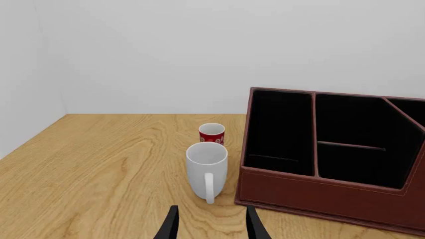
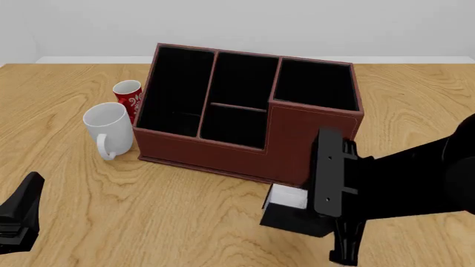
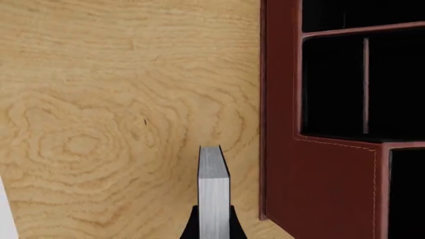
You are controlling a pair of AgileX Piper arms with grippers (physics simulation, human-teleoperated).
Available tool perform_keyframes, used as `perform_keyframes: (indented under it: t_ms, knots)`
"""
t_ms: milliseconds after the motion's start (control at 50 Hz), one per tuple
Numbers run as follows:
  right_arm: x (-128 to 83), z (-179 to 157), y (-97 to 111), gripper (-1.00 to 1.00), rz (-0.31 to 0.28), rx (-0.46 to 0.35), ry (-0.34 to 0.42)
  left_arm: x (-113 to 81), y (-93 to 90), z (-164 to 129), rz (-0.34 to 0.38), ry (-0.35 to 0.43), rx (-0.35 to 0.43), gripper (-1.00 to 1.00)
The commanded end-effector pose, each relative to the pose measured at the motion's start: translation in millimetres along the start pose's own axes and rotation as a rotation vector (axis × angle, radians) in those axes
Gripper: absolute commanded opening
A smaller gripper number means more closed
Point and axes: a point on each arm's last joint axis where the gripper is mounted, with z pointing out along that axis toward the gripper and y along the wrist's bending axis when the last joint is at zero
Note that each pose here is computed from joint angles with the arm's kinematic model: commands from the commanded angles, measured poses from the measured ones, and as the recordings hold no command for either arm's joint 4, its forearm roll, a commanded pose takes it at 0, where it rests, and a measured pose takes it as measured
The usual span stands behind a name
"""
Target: Pick up the book and place it in the right compartment of the caddy.
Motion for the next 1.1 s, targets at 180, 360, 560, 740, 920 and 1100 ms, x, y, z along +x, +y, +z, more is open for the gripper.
perform_keyframes:
  t_ms: [180,360,560,740,920,1100]
  knots:
    - [-9,-37,-19,-1.00,0.008,0.065,-0.047,0.0,0.0,0,0.000,0.000,0.000,1.00]
    - [-13,-56,-26,-1.00,-0.009,0.091,-0.062,0.0,0.0,0,0.000,0.000,0.000,1.00]
    - [-22,-81,-32,-1.00,-0.047,0.109,-0.079,0.0,0.0,0,0.000,0.000,0.000,1.00]
    - [-32,-99,-31,-1.00,-0.049,0.088,-0.087,0.0,0.0,0,0.000,0.000,0.000,1.00]
    - [-35,-128,-39,-1.00,-0.078,0.104,-0.070,0.0,0.0,0,0.000,0.000,0.000,1.00]
    - [-31,-144,-46,-1.00,-0.083,0.144,-0.060,0.0,0.0,0,0.000,0.000,0.000,1.00]
